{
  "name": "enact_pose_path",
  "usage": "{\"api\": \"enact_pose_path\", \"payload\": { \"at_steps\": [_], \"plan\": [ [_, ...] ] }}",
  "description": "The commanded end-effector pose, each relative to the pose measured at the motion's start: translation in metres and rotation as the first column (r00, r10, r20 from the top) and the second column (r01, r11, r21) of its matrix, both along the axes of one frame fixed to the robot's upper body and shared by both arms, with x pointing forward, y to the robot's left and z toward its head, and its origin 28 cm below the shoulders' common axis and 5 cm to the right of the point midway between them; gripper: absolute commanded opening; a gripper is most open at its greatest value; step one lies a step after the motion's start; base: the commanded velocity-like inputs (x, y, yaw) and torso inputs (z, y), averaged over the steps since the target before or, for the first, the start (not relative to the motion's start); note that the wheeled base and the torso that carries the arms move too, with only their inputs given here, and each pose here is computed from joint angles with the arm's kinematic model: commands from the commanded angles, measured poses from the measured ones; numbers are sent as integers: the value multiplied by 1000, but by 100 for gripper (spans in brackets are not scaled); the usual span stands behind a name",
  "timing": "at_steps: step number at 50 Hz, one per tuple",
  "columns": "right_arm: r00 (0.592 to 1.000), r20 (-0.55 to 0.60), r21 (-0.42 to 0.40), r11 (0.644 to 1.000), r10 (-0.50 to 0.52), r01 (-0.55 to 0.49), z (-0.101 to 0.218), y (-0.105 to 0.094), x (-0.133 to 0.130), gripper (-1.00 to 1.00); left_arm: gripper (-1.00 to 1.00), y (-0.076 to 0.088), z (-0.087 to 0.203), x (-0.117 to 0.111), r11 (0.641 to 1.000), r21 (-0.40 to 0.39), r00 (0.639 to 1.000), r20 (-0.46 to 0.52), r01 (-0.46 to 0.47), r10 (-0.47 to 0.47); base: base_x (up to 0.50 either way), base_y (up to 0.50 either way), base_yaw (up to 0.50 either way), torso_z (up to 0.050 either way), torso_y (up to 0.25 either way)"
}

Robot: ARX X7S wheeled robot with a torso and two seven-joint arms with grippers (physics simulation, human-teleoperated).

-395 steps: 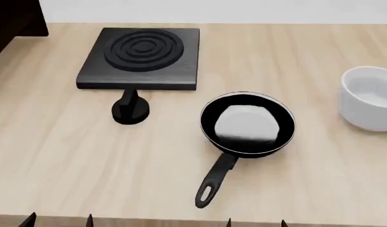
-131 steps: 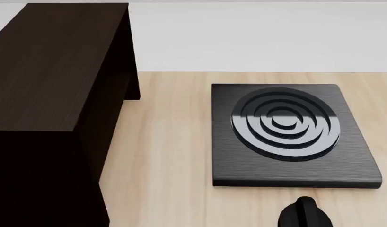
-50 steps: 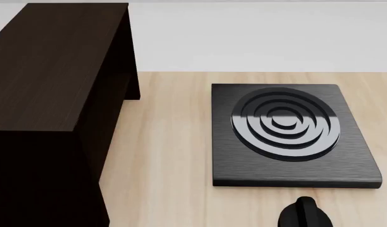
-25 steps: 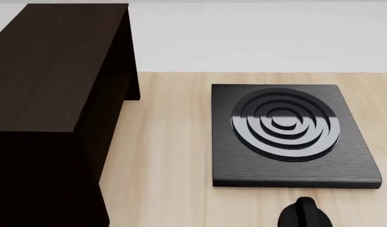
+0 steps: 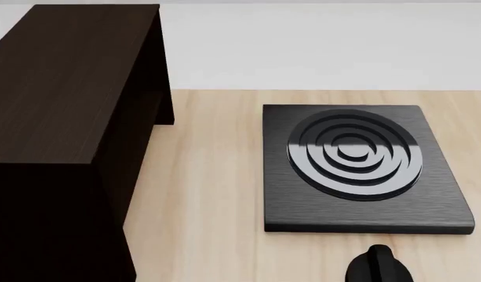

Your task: Put the frying pan under the cabinet shelf.

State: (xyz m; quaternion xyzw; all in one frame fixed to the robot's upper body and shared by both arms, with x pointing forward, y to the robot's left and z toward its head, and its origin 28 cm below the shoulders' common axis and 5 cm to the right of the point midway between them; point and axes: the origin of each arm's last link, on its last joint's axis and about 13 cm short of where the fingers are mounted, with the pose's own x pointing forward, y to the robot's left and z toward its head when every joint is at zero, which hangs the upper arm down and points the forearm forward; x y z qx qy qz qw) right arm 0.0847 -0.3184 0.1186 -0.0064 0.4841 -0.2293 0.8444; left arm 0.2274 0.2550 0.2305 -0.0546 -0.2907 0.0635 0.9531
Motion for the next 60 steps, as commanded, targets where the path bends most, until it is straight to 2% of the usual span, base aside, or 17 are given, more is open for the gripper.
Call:
{"api": "enact_pose_path", "payload": {
  "at_steps": [1,17,28,39,48,55,60],
  "plan": [
    [995,100,-88,996,30,-21,34,2,1,-100,100,1,1,-1,1000,-7,1000,7,0,0,11,0,3,0,0],
    [972,223,-190,981,78,-36,86,2,-14,-100,100,3,4,-3,1000,-20,1000,24,4,-4,0,0,0,0,0],
    [954,254,-257,962,156,-89,109,-3,-4,-100,100,6,5,-7,999,-34,999,39,5,-4,0,0,1,0,0],
    [925,265,-308,933,273,-187,140,-5,40,-100,100,9,11,-16,999,-45,998,63,6,-4,0,0,1,0,2],
    [906,282,-326,919,316,-220,173,-6,76,-100,100,9,16,-23,999,-49,997,80,9,-6,0,0,1,0,1],
    [902,269,-328,912,339,-245,188,-1,99,-100,100,11,18,-25,999,-52,996,89,6,-1,0,0,0,0,1],
    [890,267,-333,902,369,-274,199,9,118,-100,100,10,19,-26,999,-51,996,94,5,0,0,0,1,0,2]
  ]
}}
